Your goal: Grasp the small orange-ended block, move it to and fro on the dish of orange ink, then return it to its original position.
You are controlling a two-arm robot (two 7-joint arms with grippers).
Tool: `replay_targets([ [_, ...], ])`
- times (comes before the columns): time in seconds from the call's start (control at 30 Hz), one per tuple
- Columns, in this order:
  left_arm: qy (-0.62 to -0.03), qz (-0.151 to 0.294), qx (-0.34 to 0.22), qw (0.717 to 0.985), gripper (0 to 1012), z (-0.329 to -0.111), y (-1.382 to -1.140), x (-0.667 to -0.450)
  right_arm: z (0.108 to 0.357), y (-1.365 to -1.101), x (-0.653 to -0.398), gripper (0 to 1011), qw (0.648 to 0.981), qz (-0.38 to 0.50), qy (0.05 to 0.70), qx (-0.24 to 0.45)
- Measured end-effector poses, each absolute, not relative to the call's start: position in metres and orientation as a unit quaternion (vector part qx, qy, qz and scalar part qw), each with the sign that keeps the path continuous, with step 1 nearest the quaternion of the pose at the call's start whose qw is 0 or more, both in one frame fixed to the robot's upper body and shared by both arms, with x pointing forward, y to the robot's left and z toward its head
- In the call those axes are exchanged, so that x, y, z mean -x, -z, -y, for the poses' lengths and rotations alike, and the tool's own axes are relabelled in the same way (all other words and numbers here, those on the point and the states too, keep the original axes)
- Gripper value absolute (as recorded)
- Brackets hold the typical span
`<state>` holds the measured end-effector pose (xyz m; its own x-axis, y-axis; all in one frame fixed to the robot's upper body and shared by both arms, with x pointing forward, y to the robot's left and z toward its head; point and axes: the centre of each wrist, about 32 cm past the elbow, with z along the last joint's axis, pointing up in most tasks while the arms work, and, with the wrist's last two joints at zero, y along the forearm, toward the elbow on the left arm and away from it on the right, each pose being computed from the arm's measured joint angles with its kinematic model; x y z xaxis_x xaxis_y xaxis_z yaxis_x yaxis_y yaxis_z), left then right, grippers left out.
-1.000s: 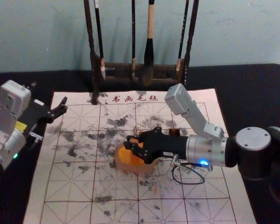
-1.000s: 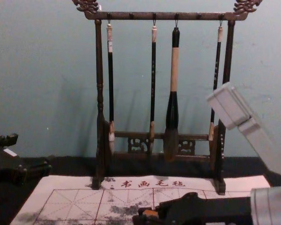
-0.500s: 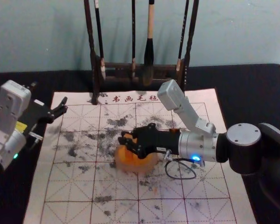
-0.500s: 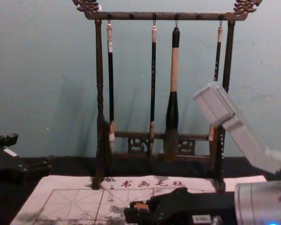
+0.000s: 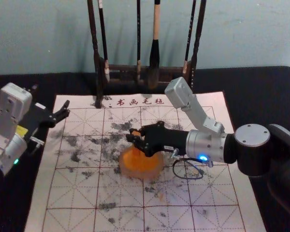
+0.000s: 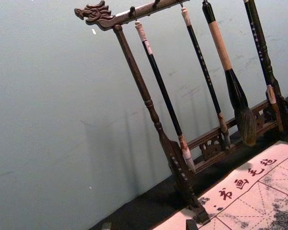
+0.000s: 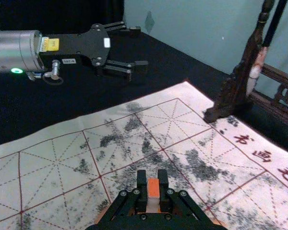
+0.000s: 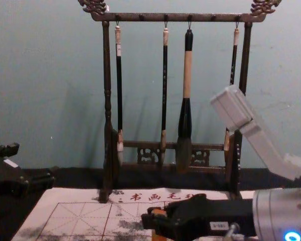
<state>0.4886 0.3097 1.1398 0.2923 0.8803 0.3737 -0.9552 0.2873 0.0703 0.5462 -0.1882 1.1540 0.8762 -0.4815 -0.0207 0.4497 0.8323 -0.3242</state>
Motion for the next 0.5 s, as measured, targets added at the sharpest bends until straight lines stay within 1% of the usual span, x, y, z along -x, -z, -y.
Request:
replay_targets([
  [0.5,-0.580,0.132,-0.141,0.791,1001,-0.310,-1.140,-0.489,0.204,-1.156,-0.542,110,0.952,-0.043,0.256,0.161],
])
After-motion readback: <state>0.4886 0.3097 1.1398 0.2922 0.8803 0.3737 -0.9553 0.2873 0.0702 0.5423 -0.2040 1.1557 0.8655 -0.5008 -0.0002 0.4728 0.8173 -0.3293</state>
